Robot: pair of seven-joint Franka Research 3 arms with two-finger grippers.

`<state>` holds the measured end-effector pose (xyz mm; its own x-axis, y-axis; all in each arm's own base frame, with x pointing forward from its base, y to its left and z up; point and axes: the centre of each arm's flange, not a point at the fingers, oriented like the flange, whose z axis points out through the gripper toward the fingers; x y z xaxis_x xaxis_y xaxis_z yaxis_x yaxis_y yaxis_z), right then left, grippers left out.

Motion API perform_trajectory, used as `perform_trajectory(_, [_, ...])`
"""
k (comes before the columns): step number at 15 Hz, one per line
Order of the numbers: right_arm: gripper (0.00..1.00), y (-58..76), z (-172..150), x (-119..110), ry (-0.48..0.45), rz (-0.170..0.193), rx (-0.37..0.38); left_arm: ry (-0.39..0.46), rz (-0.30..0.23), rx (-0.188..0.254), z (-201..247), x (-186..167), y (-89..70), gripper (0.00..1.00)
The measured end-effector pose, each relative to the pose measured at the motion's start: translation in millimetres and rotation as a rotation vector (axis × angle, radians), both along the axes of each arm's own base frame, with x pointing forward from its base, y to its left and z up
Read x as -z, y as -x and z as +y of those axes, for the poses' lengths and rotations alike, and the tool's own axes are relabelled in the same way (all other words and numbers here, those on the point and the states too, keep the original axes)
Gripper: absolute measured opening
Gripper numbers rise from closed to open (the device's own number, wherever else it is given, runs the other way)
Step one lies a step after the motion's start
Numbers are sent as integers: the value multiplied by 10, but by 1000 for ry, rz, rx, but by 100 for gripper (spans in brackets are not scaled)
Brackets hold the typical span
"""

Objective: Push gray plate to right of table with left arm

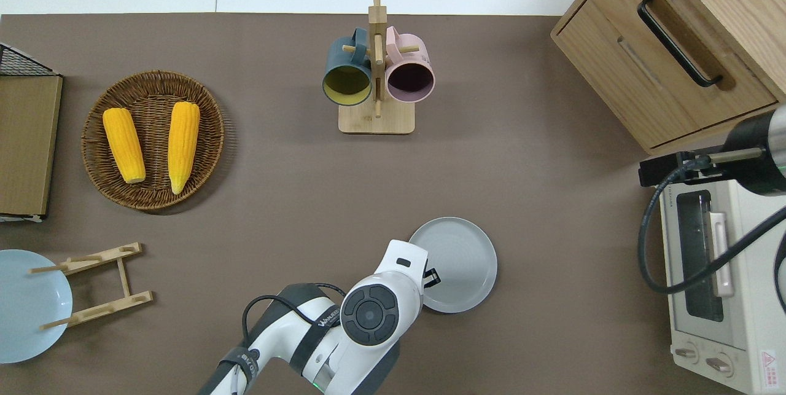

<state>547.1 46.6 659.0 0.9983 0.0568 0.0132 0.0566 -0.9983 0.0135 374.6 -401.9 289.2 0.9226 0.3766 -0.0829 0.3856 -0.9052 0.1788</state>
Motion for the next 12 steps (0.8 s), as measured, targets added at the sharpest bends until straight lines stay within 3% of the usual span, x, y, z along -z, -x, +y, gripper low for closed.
perform_trajectory(7, [99,0,0,0,0,0,0,3,-9,-10,15,-93,-84,100])
perform_trajectory(10, [99,0,0,0,0,0,0,-26,19,-13,32,-279,-213,100])
perform_trajectory(12, [99,0,0,0,0,0,0,-50,41,9,36,-443,-307,100])
